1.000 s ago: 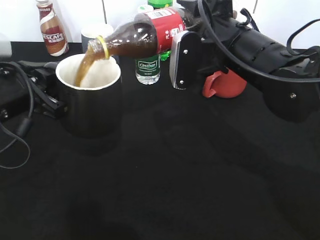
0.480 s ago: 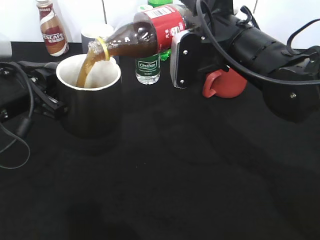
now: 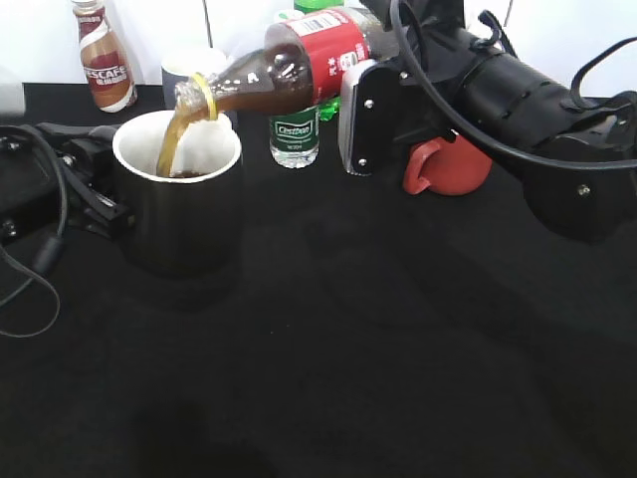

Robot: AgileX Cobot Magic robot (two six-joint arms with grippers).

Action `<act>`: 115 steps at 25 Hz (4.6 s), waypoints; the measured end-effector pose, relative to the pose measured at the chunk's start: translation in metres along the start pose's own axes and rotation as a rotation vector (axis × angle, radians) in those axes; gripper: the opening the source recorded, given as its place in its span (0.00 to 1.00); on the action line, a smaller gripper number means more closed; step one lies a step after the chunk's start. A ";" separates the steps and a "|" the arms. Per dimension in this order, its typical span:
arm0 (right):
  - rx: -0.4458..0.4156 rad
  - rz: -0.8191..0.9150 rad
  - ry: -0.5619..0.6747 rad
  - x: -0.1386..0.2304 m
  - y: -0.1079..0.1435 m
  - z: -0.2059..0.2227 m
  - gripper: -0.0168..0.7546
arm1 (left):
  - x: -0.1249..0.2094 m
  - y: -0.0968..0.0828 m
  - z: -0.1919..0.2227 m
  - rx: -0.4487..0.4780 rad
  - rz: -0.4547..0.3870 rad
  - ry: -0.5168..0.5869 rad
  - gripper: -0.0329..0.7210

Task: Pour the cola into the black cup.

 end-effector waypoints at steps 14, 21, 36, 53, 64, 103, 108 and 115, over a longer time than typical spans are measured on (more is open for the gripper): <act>-0.070 0.417 0.011 0.000 0.007 0.000 0.52 | 0.000 0.000 0.000 0.001 0.001 0.002 0.13; -0.067 1.410 0.048 -0.001 0.007 0.000 0.52 | -0.001 0.000 0.000 -0.004 -0.002 -0.008 0.13; -0.006 1.671 0.258 0.029 -0.035 -0.089 0.52 | 0.021 0.133 -0.032 -0.588 -0.139 -0.090 0.13; -0.058 1.662 0.289 0.028 -0.031 -0.090 0.52 | 0.091 0.176 0.102 -0.476 -0.145 -0.073 0.13; 0.040 1.655 0.367 0.058 -0.031 -0.094 0.52 | 0.092 0.137 0.041 -0.489 -0.214 0.053 0.48; -0.635 1.404 1.313 0.086 0.043 -0.132 0.78 | -0.049 0.055 -0.095 -0.433 -0.531 0.904 0.48; -0.820 1.444 1.136 0.038 -0.039 -0.165 0.78 | -0.076 0.020 -0.147 -0.292 -0.441 0.889 0.49; -0.575 1.538 0.878 0.025 -0.074 -0.284 0.78 | -0.053 -0.017 -0.220 -0.356 -0.284 0.632 0.51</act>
Point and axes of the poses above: a point on each arm's last joint axis where the gripper is mounted, z pointing out along that axis toward the gripper, y along the wrist's bending axis when the last joint is at zero, x = y × z, the point moved 1 cm from there along z, pointing out along that axis toward the gripper
